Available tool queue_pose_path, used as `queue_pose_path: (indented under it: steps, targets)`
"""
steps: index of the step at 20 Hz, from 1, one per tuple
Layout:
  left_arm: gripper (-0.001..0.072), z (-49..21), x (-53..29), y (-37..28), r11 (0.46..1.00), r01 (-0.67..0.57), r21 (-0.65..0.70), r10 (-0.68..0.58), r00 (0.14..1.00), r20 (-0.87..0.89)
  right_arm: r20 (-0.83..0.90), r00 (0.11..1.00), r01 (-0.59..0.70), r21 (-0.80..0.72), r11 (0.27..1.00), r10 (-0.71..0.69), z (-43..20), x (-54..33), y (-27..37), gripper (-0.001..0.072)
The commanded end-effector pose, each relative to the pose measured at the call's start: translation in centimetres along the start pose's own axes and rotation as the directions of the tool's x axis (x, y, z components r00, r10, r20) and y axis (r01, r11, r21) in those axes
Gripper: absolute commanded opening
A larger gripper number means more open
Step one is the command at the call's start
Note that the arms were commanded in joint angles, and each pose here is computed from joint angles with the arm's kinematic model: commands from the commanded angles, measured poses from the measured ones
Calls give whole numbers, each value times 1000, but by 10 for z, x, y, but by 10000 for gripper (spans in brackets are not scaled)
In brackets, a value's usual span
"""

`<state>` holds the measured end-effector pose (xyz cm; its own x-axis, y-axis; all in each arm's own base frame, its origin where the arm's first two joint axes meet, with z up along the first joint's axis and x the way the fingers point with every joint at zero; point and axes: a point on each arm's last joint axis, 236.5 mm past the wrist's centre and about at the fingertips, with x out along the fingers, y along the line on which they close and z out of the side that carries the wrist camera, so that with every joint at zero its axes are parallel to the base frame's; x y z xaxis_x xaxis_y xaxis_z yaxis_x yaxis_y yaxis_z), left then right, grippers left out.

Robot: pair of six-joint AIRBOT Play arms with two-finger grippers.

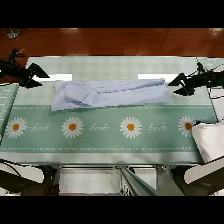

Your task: Fold the shirts.

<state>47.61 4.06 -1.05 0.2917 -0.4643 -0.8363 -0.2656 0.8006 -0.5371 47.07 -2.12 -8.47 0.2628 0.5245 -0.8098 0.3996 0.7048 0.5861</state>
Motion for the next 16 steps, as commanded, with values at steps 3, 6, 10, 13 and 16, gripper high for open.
queue_pose_path:
  steps: [3, 6, 10, 13, 16]
  targets:
    - [697, 10, 4, -73, 987, 137, 82, -143, 987, 71, -127, 987, -108, -35, 994, 102, -35, 53, 50, 620]
    - [587, -11, 22, -104, 977, 164, 134, -165, 986, 1, -141, 982, -135, -70, 988, 124, -42, 44, 69, 16]
    - [31, -53, 33, -171, 895, 324, 305, -296, 946, -133, -29, 999, 18, -313, 949, -28, -52, -46, 83, 16]
    - [31, -91, 62, -217, 853, 337, 399, -278, 940, -199, 94, 992, 114, -437, 892, -81, -103, -109, 105, 16]
    - [30, -141, 107, -264, 807, 261, 530, -179, 963, -202, 209, 978, 109, -489, 866, -5, -161, -151, 128, 16]
